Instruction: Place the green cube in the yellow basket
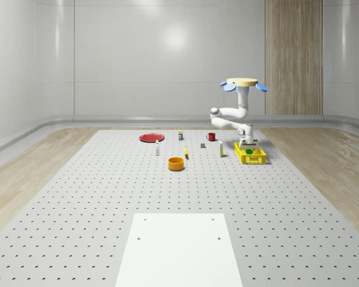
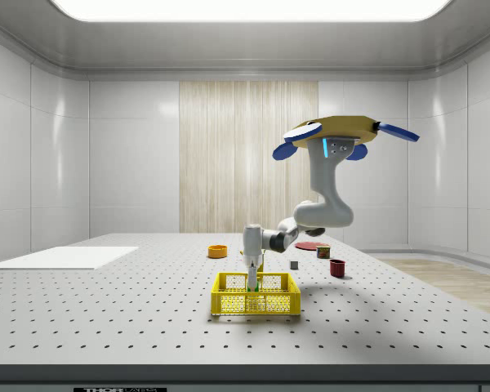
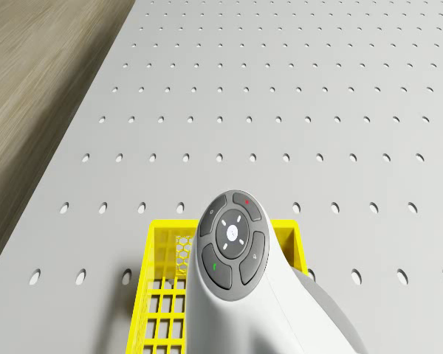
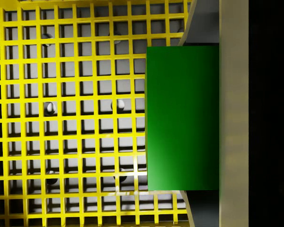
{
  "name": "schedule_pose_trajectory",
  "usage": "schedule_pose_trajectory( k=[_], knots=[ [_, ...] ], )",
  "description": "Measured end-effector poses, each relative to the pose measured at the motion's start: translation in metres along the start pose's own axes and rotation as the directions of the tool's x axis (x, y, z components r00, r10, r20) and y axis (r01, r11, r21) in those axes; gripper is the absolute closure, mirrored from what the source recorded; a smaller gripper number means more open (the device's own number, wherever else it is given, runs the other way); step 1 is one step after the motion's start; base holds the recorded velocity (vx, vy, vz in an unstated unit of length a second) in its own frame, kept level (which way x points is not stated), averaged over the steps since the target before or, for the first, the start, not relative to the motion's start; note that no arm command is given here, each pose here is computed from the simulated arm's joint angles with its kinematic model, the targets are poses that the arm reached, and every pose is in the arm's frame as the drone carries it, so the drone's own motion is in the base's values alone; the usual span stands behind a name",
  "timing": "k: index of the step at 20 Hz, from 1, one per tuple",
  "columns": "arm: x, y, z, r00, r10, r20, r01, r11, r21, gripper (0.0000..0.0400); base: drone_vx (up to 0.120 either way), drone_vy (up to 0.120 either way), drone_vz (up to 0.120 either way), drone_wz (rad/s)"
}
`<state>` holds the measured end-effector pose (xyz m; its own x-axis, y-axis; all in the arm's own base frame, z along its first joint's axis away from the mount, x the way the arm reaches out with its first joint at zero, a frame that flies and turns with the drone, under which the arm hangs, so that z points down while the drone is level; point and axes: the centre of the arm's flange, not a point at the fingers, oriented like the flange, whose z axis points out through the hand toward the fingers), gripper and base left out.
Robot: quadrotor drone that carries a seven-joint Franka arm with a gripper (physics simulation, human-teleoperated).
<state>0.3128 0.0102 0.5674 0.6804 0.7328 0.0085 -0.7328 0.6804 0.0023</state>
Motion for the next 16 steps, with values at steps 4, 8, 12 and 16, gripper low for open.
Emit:
schedule_pose_trajectory(
  k=[4, 8, 12, 16],
  knots=[
    [0.000, 0.000, 0.008, 1.000, -0.019, -0.003, 0.019, 1.000, -0.001, 0.0070, 0.000, 0.000, 0.000, 0.000],
    [0.000, 0.000, 0.002, 1.000, -0.028, -0.005, 0.028, 1.000, -0.002, 0.0026, 0.000, 0.000, 0.000, 0.000],
    [0.000, 0.000, -0.012, 0.999, -0.032, -0.005, 0.032, 0.999, -0.002, 0.0009, 0.000, 0.000, 0.000, 0.000],
    [0.000, 0.000, -0.019, 0.999, -0.034, -0.006, 0.034, 0.999, -0.002, 0.0004, 0.000, 0.000, 0.000, 0.000]
  ],
)
